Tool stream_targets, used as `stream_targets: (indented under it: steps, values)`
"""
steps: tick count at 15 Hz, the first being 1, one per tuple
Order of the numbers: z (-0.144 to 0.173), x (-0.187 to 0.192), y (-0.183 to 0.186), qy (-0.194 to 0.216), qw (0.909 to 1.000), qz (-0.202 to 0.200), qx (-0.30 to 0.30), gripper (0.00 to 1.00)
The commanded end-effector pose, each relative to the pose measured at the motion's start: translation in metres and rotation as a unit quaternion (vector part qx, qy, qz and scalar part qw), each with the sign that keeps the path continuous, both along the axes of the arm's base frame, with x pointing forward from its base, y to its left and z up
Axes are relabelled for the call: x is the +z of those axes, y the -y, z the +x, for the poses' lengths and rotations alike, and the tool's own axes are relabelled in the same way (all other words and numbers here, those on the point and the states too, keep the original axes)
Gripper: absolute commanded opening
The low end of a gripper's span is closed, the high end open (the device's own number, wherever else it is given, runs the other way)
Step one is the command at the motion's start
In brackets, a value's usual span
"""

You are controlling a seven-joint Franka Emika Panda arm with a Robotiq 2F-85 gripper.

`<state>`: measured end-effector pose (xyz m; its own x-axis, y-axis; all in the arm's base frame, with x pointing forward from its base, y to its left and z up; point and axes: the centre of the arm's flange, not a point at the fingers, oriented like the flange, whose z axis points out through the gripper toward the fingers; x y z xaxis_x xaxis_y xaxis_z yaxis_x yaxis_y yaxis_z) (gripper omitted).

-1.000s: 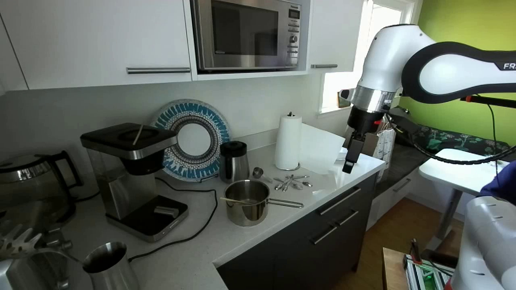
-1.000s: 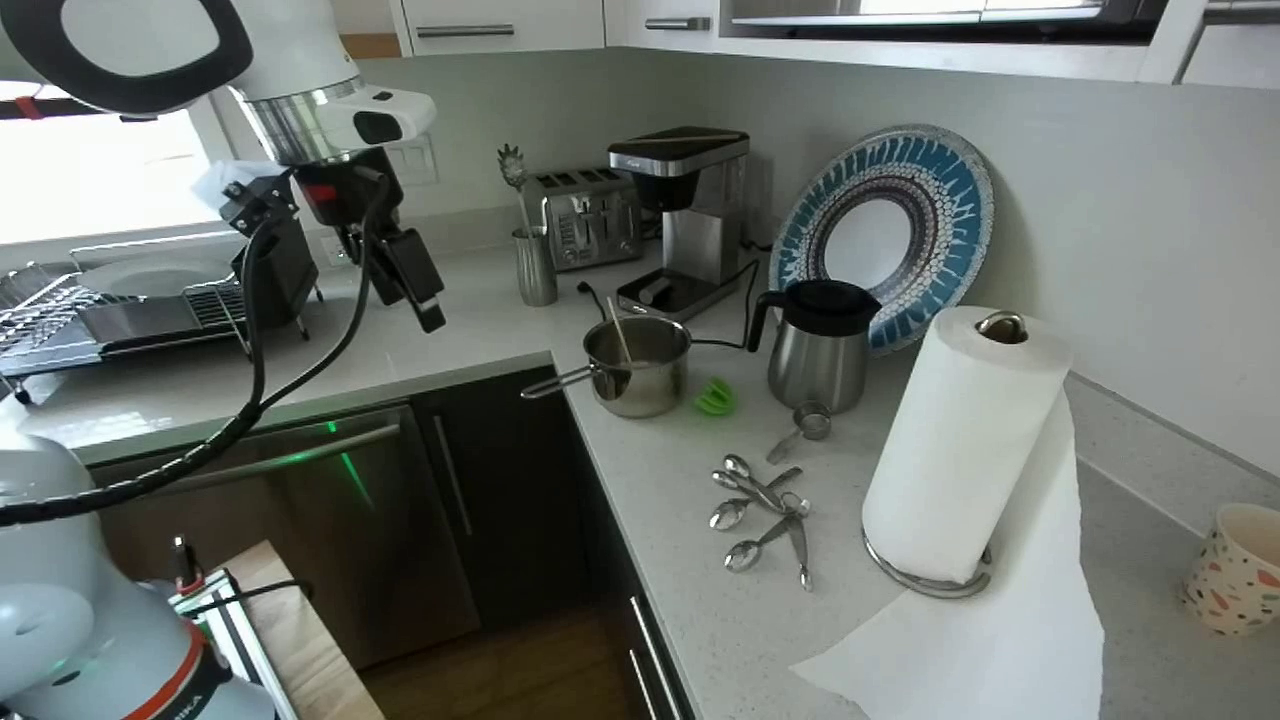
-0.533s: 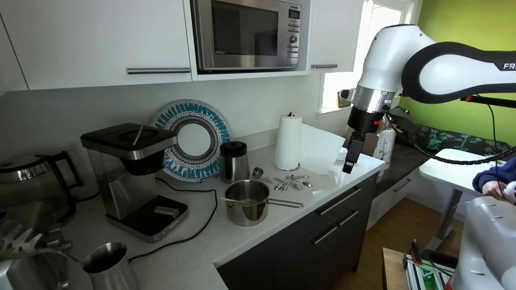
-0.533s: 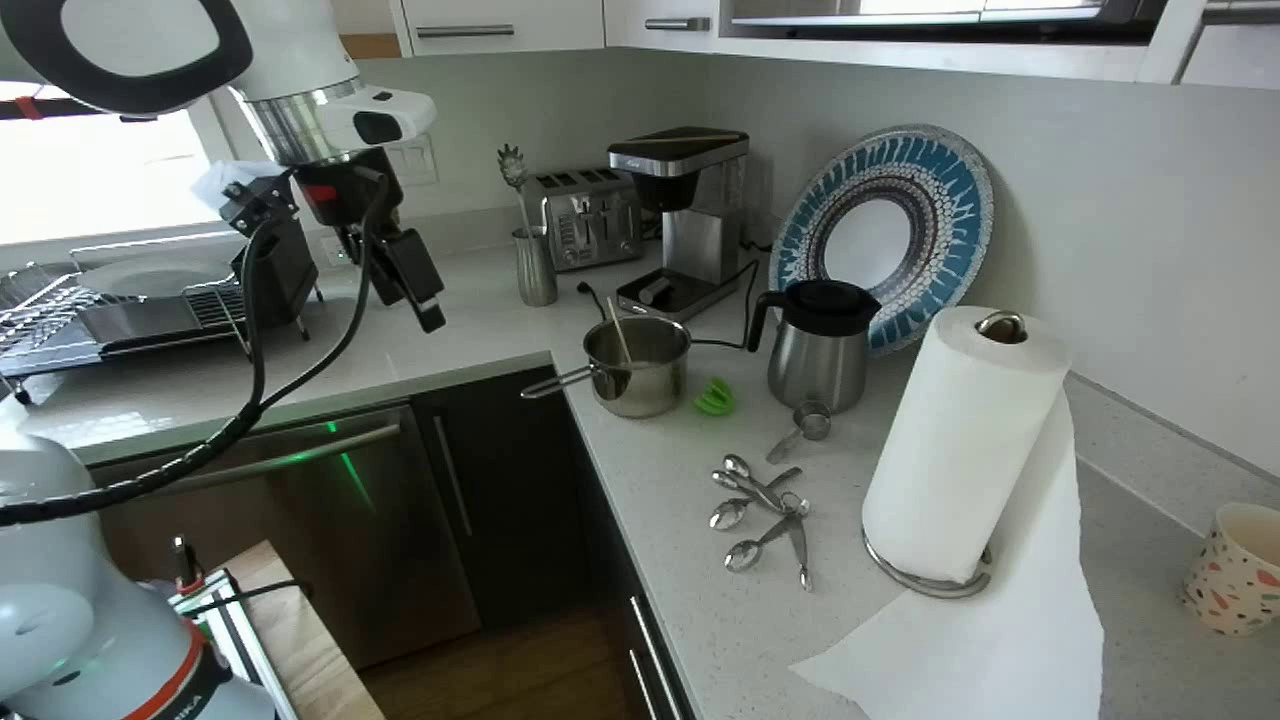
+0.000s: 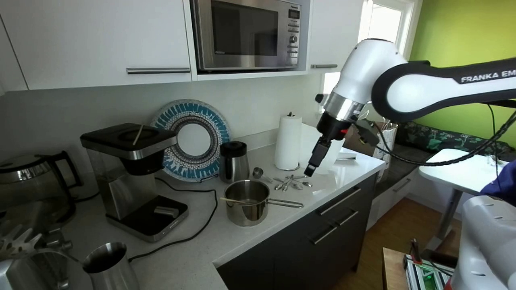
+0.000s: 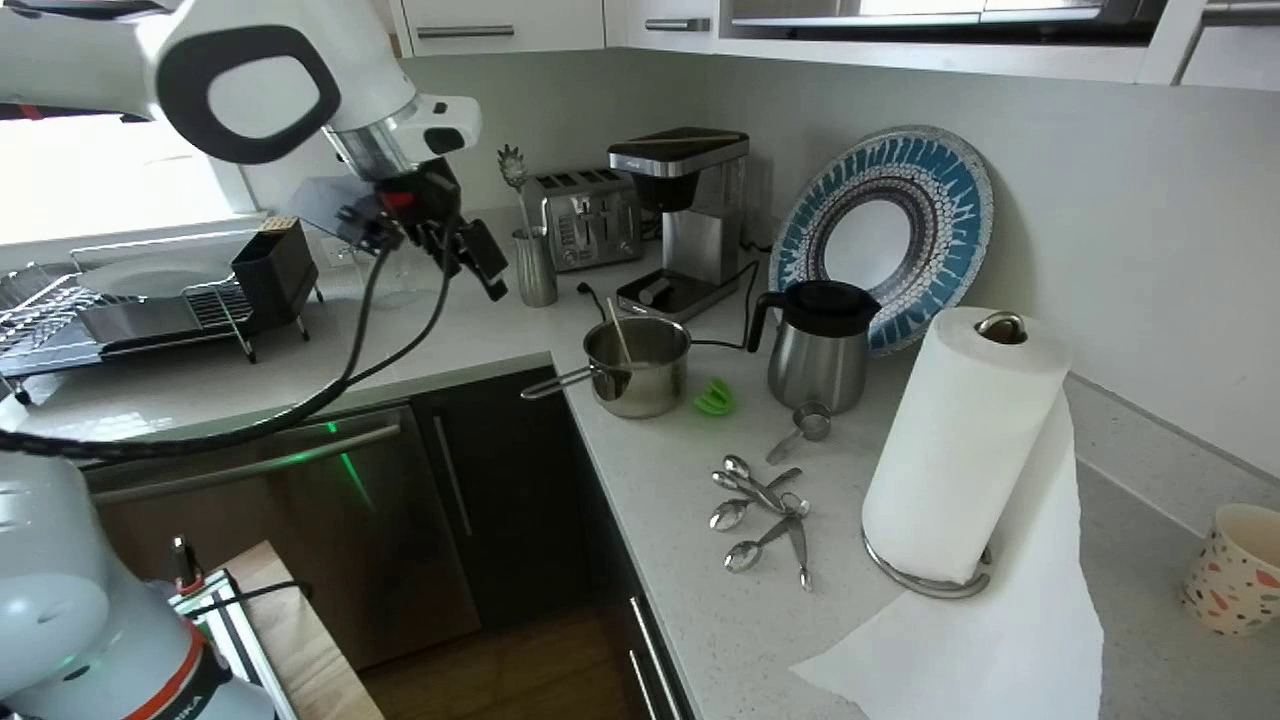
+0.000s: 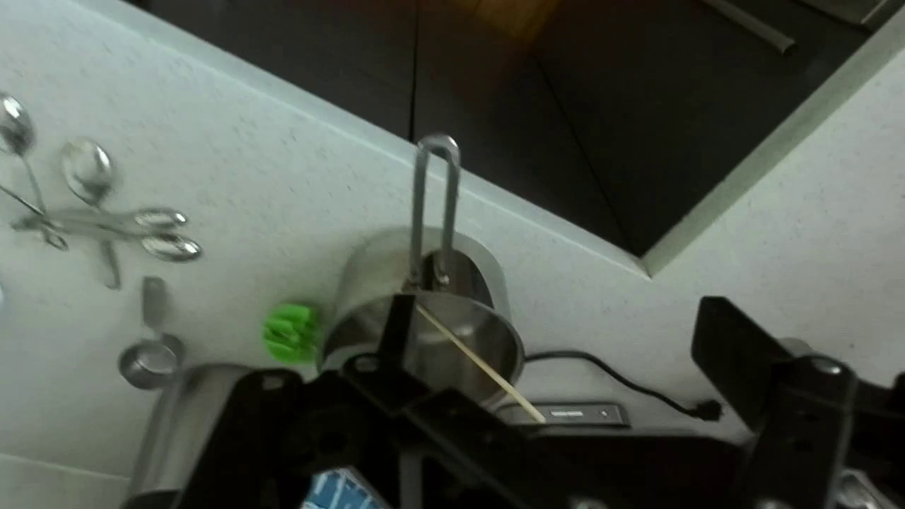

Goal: Pick up the chopstick from the silver pot and put it in the silver cup

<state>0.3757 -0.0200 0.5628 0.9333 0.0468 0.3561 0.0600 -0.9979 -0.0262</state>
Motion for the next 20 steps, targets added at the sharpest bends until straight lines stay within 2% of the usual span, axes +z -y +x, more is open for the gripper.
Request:
stream_targets:
  steps: [1,4,5,9,10,11,13,15,17,20]
  values:
    - [0.076,-0.025,-0.026,0.022,0.9951,0.026,0.093,1.0]
    - [0.105,-0.041,-0.039,0.014,0.985,0.026,0.17,1.0]
    - [0.077,-0.04,-0.043,0.021,0.9916,0.013,0.127,1.0]
    - [0.099,-0.046,-0.044,0.017,0.9871,0.013,0.158,1.0]
    - [0.104,-0.045,-0.046,0.052,0.9912,-0.004,0.122,1.0]
    - [0.108,-0.045,-0.05,0.066,0.99,-0.014,0.124,1.0]
    - [0.125,-0.053,-0.061,0.075,0.9851,-0.07,0.138,1.0]
    - [0.139,-0.067,-0.077,0.058,0.9736,-0.127,0.181,1.0]
    - [0.15,-0.084,-0.094,0.048,0.9581,-0.173,0.223,1.0]
    - [0.169,-0.106,-0.101,0.059,0.9327,-0.254,0.249,1.0]
